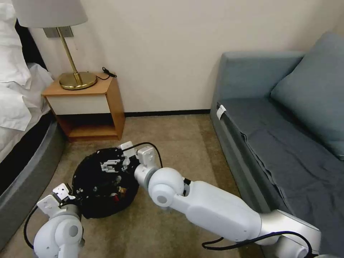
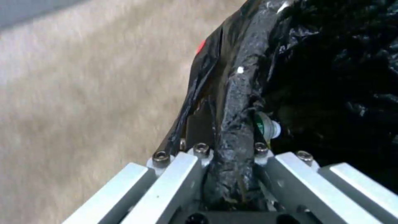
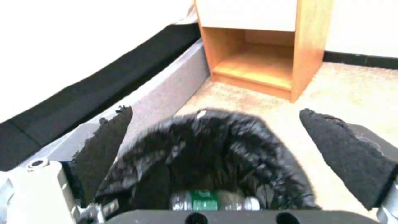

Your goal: Pick up the trash bin, then pick up the garbage on the floor and place it into the trash bin.

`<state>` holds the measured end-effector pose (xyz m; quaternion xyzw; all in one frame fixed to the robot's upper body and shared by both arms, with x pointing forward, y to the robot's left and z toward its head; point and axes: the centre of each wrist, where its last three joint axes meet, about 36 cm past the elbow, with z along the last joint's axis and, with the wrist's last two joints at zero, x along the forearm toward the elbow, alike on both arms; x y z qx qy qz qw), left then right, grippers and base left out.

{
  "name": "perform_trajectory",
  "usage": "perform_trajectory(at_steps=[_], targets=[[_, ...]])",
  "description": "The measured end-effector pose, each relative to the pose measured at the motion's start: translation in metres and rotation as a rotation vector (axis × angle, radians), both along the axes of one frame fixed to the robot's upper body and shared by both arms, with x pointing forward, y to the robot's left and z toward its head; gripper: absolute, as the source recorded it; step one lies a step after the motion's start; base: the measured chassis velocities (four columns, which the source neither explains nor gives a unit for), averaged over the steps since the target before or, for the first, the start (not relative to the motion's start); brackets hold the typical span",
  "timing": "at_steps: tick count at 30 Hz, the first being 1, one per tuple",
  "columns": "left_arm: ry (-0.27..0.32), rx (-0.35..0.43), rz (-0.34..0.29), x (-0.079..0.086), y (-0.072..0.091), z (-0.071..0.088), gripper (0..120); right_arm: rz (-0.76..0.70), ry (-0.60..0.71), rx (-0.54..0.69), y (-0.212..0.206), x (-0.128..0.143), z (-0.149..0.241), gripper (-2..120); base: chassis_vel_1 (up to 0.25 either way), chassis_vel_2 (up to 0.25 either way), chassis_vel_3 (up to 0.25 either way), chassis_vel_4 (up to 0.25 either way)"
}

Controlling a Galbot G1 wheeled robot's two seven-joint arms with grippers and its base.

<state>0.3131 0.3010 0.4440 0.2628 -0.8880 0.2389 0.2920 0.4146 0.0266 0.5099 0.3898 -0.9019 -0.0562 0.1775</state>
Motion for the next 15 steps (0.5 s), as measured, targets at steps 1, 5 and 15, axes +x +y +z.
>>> perform_trajectory(at_steps=[1, 5, 15], targets=[[0.0, 0.0, 0.0, 0.0, 0.0, 0.0, 2, 0.0, 0.0, 0.0, 0.0, 0.0, 0.0, 100, 0.0, 0.0, 0.0, 0.0], [0.05, -0.017, 0.022, 0.002, 0.003, -0.013, 2, -0.008, 0.001, 0.001, -0.004, 0.0, -0.003, 100, 0.0, 0.0, 0.0, 0.0], [0.112, -0.033, 0.037, 0.006, 0.008, -0.033, 2, -0.017, 0.011, 0.007, -0.006, -0.003, -0.01, 100, 0.0, 0.0, 0.0, 0.0]])
